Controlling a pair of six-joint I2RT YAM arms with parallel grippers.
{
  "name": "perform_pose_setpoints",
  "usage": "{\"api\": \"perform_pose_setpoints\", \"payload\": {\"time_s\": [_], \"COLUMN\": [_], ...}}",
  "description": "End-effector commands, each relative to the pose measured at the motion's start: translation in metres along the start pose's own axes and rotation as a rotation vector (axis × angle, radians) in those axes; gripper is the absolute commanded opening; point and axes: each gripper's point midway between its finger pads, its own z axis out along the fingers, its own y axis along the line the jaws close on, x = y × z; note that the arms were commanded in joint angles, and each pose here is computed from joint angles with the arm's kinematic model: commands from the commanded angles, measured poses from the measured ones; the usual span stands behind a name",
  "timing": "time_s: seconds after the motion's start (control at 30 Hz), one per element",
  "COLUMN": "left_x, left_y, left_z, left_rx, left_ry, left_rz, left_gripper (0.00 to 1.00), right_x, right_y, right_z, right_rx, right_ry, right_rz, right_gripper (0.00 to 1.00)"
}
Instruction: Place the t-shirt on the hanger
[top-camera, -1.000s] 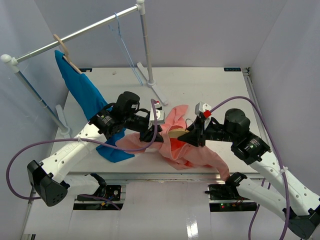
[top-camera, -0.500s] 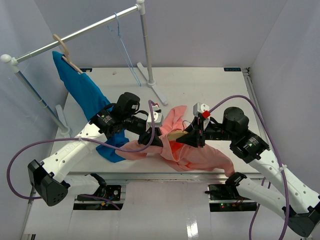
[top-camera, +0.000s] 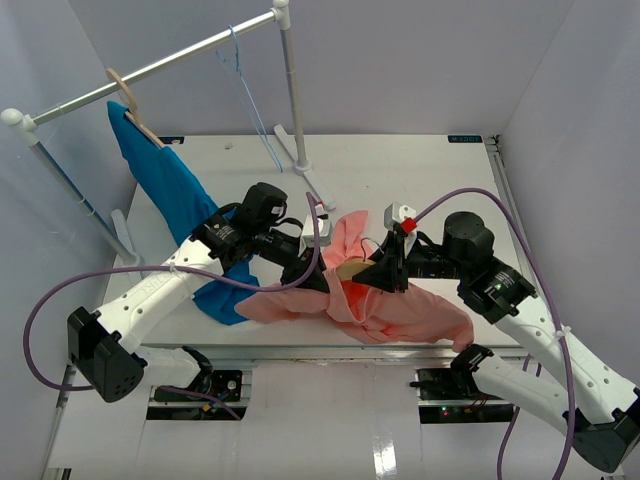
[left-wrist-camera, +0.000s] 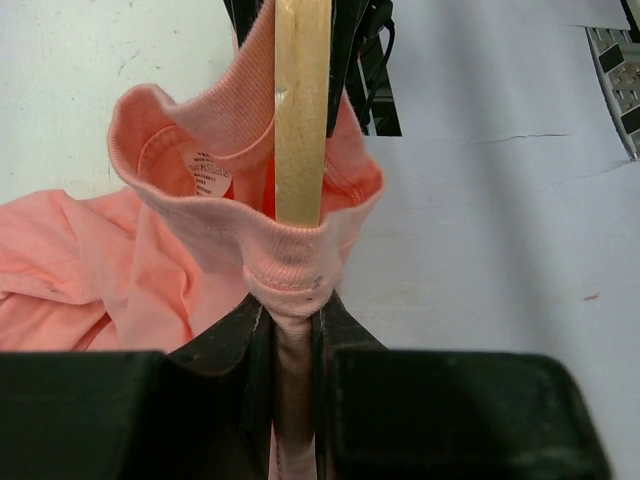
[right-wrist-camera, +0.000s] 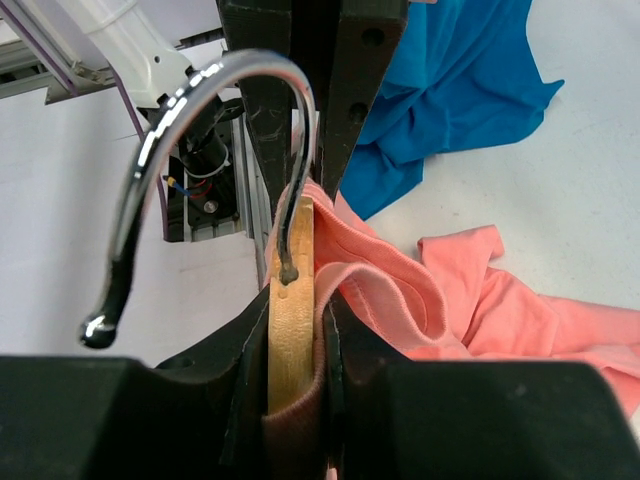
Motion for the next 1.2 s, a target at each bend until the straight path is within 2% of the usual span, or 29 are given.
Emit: {"api": "perform_pose_setpoints", "payload": {"time_s": [0.0,0.17,0.3,0.6,0.9,1.17], "left_x": [-0.026,-0.041,-0.048,-0.048,-0.047,-0.049], "left_y": [-0.021,-0.022,-0.017,-0.018,-0.012,-0.013], "left_z": [-0.001,-0.008,-0.015,-0.022,-0.031,-0.036], "left_rx": [0.054,-0.008,-0.081,-0.148,-0.226,-0.257], "left_ry": [-0.105,-0.160,-0.169,-0.189,-0.198,-0.200], "left_rz": [0.094,0.116,0.085,0.081,0.072,0.059], "left_gripper": [0.00,0.00,0.00,0.00,0.00,0.00], "right_x": [-0.035,-0.032,-0.030,-0.028,-0.026,-0.044], "right_y": [-0.020,-0.033,-0.039,-0.036,-0.042,-0.035], "right_z": [-0.004,-0.014,-0.024,-0.038,-0.051,-0.059], "right_rx": [0.127,0.245,0.319,0.366,0.447,0.446], "right_ry": [-0.114,-0.120,-0.138,-0.152,-0.166,-0.195], "right_rz": [-0.090,-0.082,-0.068,-0.076,-0.064,-0.106], "right_gripper": [0.22,0.25,0.33,0.50,0.50,0.55]}}
